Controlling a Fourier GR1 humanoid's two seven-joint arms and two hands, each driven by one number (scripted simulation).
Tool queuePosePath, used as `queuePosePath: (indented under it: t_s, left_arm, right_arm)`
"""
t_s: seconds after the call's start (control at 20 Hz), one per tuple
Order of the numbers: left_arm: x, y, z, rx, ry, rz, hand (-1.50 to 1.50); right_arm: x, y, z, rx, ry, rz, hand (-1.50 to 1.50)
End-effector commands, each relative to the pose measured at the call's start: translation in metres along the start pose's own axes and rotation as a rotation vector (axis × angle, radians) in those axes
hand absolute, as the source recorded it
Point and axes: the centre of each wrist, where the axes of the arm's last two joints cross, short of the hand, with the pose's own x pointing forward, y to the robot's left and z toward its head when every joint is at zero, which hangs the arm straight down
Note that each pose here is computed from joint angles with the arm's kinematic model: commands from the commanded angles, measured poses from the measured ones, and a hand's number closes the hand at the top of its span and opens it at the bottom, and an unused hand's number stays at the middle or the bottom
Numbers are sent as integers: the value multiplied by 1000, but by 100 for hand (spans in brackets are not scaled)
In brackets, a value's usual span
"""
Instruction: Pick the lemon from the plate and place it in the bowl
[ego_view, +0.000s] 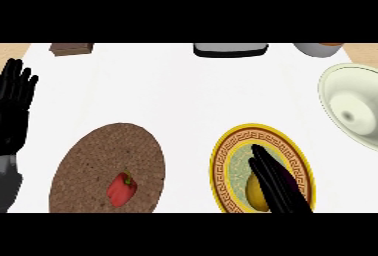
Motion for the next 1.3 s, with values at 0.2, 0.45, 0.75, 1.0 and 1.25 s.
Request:
queuePosePath:
  t_s: [0.2,0.45,0.75,1.0,1.25]
  left_arm:
    - [-5,16,10,-5,5,8,0]
    - [-5,14,-2,-13,-13,12,0]
    - [4,1,-4,-40,-18,14,0]
    - [-5,2,-7,-22,-16,11,0]
    - [1,-25,-7,-43,-19,18,0]
  right_arm:
    - [49,-60,27,173,251,326,-150]
    - [69,-79,28,398,373,456,-150]
    - [90,-91,27,578,443,567,-150]
    - [87,-80,17,559,496,567,-150]
    - [73,-62,-1,605,511,541,-150]
